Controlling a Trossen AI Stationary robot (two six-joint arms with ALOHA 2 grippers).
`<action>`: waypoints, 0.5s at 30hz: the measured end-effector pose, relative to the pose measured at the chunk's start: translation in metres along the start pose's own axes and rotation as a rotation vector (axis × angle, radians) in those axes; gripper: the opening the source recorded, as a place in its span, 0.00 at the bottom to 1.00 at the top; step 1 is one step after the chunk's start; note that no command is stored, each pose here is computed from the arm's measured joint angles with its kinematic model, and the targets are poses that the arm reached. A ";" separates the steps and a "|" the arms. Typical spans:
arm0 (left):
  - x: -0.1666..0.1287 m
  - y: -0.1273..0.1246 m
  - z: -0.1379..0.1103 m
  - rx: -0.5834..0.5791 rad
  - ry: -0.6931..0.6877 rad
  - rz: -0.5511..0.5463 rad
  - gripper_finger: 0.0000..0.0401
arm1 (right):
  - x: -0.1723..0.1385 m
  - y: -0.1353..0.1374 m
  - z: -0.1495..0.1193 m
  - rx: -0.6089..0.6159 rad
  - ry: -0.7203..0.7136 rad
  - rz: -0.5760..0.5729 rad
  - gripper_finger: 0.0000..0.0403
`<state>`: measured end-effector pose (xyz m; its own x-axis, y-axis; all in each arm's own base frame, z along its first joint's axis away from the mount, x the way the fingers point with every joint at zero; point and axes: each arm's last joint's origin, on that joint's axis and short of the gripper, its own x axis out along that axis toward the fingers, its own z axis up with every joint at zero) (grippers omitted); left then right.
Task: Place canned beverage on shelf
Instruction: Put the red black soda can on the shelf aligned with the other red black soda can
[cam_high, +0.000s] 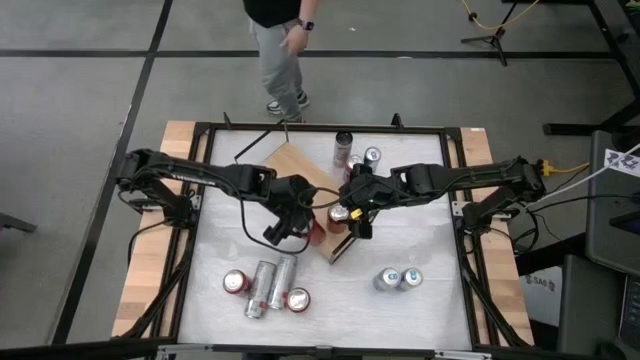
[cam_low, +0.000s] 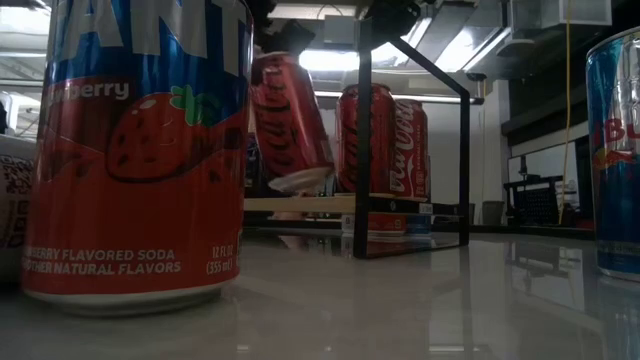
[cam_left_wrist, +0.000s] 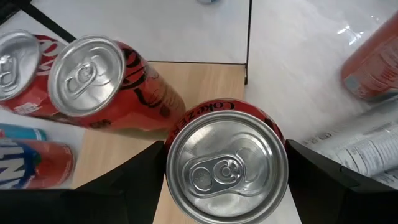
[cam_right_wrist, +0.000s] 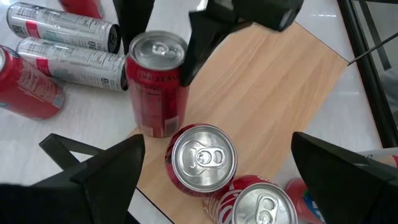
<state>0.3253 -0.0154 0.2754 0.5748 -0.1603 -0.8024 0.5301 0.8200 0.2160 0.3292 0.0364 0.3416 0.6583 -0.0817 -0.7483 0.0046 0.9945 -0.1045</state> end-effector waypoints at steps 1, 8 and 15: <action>0.000 0.000 0.000 0.000 0.002 -0.001 0.67 | 0.000 0.000 0.000 0.000 0.000 0.000 0.98; 0.003 0.000 0.000 -0.001 0.005 -0.002 0.72 | 0.000 0.000 0.000 0.000 0.000 0.000 0.98; 0.004 0.001 0.000 0.000 -0.002 0.003 0.75 | 0.000 0.000 0.000 0.000 0.000 0.000 0.98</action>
<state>0.3283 -0.0155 0.2727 0.5772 -0.1590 -0.8009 0.5285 0.8204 0.2181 0.3292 0.0365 0.3416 0.6581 -0.0816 -0.7485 0.0044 0.9945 -0.1046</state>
